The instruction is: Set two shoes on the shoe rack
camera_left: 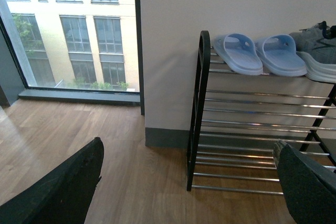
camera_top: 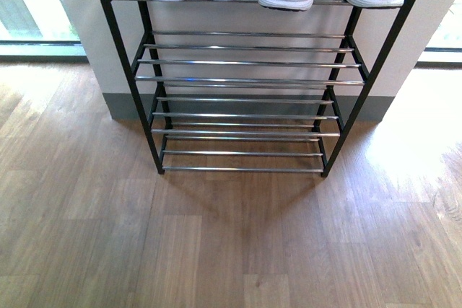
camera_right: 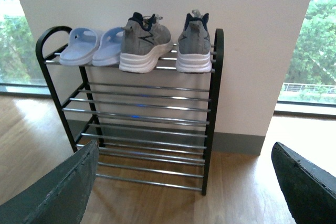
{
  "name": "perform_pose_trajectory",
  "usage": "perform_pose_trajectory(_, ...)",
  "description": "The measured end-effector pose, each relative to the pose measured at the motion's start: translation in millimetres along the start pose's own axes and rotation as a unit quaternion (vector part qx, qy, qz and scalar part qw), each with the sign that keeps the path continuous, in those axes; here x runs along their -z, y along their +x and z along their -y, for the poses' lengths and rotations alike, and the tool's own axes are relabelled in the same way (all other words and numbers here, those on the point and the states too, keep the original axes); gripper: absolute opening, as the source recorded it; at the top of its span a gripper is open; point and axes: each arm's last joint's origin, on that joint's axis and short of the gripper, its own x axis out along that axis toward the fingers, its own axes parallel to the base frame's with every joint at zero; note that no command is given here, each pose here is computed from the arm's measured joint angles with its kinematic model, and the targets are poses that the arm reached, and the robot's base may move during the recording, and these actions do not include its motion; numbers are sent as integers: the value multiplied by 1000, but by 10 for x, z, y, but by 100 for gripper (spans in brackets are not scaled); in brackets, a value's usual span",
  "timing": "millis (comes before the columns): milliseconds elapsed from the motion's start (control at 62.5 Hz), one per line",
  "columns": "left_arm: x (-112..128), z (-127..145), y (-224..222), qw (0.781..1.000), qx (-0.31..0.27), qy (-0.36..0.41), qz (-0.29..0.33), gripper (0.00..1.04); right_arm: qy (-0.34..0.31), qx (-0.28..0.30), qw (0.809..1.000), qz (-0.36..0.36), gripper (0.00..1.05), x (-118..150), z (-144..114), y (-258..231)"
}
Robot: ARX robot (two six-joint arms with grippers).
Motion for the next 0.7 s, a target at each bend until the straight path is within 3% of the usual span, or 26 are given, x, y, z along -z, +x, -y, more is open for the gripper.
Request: perform_pose_trajectory(704, 0, 0, 0, 1000, 0, 0, 0, 95, 0, 0, 1000, 0, 95, 0, 0, 0)
